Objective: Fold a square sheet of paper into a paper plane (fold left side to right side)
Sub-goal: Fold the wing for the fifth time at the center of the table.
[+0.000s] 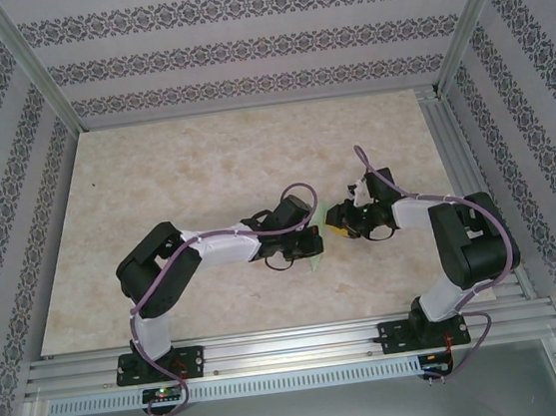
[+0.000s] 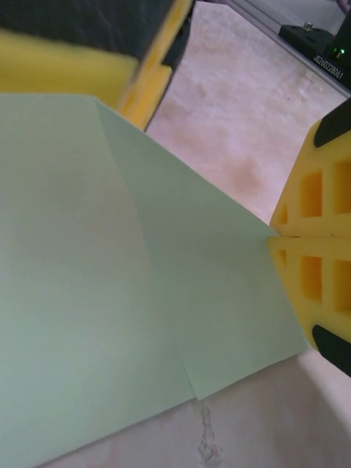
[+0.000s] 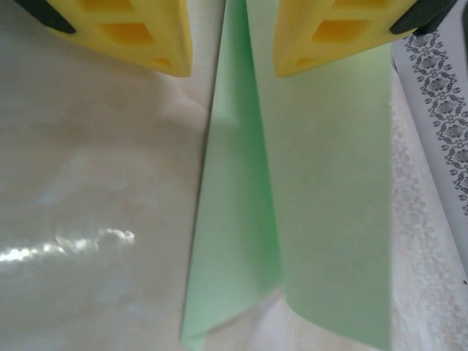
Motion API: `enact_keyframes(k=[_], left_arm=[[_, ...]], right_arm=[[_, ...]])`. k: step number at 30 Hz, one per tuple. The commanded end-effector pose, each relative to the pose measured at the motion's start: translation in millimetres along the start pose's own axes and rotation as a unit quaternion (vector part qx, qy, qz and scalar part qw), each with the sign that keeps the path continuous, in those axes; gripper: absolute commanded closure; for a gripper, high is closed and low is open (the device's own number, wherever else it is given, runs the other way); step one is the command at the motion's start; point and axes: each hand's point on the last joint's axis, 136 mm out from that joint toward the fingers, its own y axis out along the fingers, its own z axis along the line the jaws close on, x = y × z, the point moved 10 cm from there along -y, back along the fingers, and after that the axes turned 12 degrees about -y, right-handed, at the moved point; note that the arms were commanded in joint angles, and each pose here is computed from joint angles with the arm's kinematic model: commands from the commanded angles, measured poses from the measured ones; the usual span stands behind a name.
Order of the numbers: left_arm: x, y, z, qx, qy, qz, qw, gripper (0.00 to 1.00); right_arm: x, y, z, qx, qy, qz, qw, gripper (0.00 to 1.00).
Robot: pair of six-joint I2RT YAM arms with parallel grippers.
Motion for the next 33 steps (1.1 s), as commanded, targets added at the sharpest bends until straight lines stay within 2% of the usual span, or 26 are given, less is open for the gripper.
enact_keyframes(k=[1, 13, 21, 33], left_arm=[[7, -8, -13, -0.041, -0.008, -0.006, 0.999, 1.00], [7, 1, -8, -0.042, -0.035, -0.001, 0.998, 1.00], [9, -1, -1, -0.040, -0.050, -0.009, 0.998, 1.00], [14, -2, 5, -0.072, -0.072, -0.003, 0.995, 1.00]], right_arm=[[1, -4, 7, 0.021, -0.020, -0.015, 0.999, 0.64], [-8, -3, 8, 0.045, -0.022, -0.015, 0.999, 0.59], [-12, -15, 5, 0.019, -0.024, -0.022, 0.999, 0.54], [-16, -11, 7, 0.038, -0.030, -0.011, 0.999, 0.52]])
